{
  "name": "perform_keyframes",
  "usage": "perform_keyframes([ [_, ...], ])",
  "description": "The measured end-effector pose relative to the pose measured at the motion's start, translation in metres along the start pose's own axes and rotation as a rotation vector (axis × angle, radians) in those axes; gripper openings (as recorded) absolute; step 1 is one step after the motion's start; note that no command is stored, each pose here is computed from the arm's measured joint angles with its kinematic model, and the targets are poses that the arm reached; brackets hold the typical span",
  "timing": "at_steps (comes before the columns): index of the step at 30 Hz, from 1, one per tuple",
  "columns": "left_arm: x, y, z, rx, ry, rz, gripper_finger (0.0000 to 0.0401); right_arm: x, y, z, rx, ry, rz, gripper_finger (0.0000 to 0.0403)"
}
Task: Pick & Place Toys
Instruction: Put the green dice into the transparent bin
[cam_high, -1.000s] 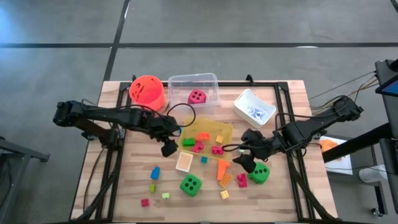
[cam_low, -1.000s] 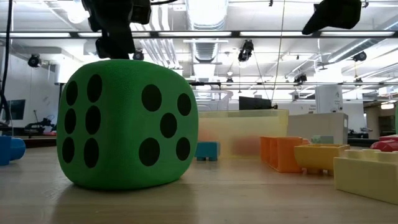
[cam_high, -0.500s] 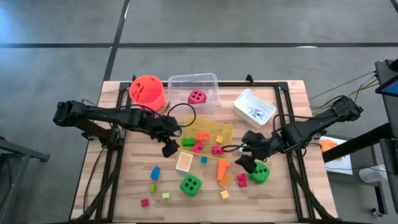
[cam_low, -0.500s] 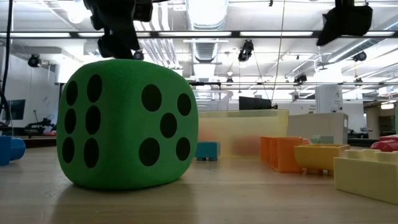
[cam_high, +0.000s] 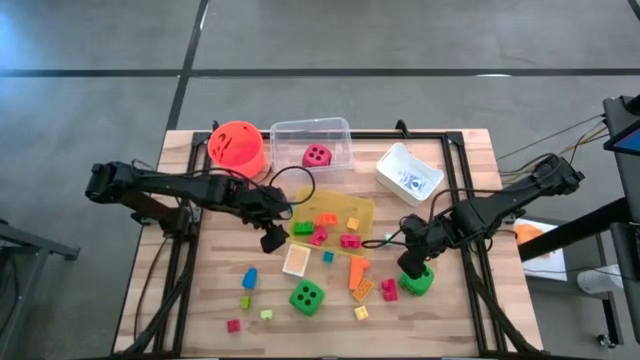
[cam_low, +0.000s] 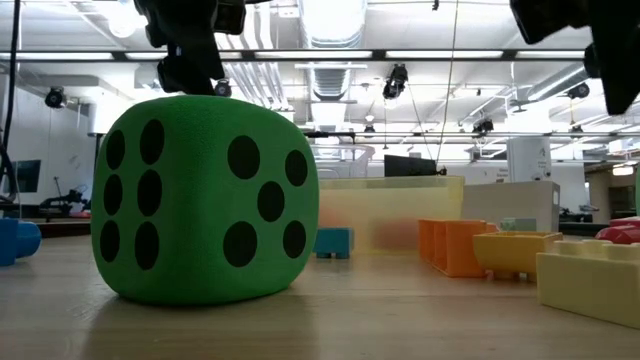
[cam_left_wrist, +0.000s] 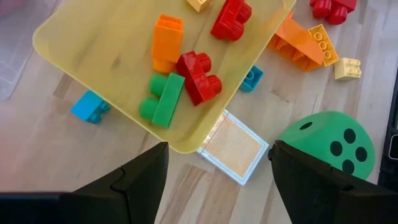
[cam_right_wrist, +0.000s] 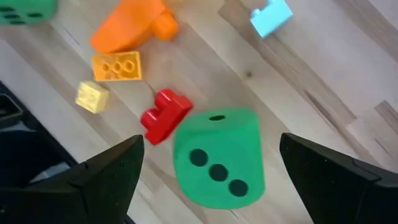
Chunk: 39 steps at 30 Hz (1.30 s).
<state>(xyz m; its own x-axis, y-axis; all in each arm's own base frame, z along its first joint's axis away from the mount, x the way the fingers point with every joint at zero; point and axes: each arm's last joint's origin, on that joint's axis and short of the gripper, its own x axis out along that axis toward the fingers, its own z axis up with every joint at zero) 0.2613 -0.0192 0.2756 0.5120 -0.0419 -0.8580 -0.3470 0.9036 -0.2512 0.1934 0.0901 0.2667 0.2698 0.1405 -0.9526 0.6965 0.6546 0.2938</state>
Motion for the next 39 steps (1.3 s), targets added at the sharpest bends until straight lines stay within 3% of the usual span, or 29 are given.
perform_keyframes([
  [12,0.000,0.000,0.000,0.000,0.008,-0.014,0.0276,0.030,-0.024,-0.011,-0.049,0.162,-0.051,0.0372],
  [15,0.000,-0.001,0.000,0.000,0.012,-0.020,0.0276,0.036,-0.031,-0.014,-0.036,0.168,-0.003,0.0372],
  [19,0.000,-0.001,-0.001,0.001,0.022,-0.031,0.0276,0.036,-0.039,-0.017,0.000,0.129,0.152,0.0372],
  [25,0.000,-0.001,-0.001,0.007,0.024,-0.034,0.0276,0.047,-0.067,-0.026,0.102,0.127,0.179,0.0371],
  [30,0.000,-0.001,-0.001,0.008,0.024,-0.035,0.0276,0.058,-0.066,-0.025,0.083,0.080,0.341,0.0371],
  [35,0.000,-0.001,-0.001,0.008,0.032,-0.047,0.0276,0.074,-0.074,-0.027,0.101,0.099,0.288,0.0371],
  [39,0.000,-0.001,-0.001,0.008,0.034,-0.050,0.0276,0.078,-0.071,-0.027,0.076,0.090,0.334,0.0371],
])
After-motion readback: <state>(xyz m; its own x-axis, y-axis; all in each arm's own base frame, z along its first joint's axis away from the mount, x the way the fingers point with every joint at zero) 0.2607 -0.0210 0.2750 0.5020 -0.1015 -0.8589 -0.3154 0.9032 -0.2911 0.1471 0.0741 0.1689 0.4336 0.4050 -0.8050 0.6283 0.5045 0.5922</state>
